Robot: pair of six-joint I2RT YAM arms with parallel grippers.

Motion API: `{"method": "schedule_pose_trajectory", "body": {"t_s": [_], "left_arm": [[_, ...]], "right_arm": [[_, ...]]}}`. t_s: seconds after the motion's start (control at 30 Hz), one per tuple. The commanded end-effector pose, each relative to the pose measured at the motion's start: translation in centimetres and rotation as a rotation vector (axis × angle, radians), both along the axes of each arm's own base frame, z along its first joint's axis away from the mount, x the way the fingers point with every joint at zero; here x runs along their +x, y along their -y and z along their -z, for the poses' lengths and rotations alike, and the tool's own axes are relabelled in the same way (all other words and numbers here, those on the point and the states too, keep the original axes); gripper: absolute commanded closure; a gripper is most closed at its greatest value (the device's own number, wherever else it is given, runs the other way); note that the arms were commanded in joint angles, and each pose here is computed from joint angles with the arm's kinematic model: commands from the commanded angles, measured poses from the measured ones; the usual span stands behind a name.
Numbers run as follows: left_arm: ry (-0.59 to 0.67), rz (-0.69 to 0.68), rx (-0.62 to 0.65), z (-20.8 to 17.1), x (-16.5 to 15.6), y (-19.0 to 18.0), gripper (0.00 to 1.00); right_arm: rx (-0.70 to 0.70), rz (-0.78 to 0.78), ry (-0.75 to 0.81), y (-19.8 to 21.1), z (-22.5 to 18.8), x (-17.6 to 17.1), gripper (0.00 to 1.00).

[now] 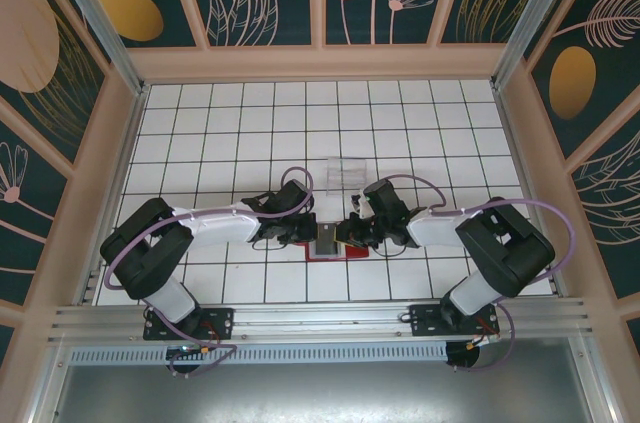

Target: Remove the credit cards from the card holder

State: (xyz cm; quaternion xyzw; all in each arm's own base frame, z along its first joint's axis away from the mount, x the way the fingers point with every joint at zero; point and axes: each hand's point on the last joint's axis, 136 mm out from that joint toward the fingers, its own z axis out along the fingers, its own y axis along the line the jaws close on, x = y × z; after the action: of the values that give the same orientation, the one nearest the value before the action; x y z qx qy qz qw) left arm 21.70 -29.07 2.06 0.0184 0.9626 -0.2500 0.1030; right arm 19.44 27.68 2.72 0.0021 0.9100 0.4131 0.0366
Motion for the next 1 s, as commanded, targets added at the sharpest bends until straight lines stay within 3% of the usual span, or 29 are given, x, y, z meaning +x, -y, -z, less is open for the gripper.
{"method": "schedule_pose_trajectory", "body": {"t_s": [0.0, 0.77, 0.97], "left_arm": [[-0.084, 0.009, 0.067, 2.2, -1.9, -1.5, 0.88], [-0.099, 0.027, 0.036, 2.1, -2.3, -0.9, 0.87], [-0.091, 0.021, 0.063, 2.3, -2.1, -1.3, 0.87]], "right_arm": [[0.041, 0.0, 0.029, -0.3, -1.3, 0.1, 0.87], [0.067, -0.005, 0.001, -0.4, -0.2, -0.4, 0.84], [0.048, 0.005, 0.01, -0.1, -0.3, -0.4, 0.89]]}}
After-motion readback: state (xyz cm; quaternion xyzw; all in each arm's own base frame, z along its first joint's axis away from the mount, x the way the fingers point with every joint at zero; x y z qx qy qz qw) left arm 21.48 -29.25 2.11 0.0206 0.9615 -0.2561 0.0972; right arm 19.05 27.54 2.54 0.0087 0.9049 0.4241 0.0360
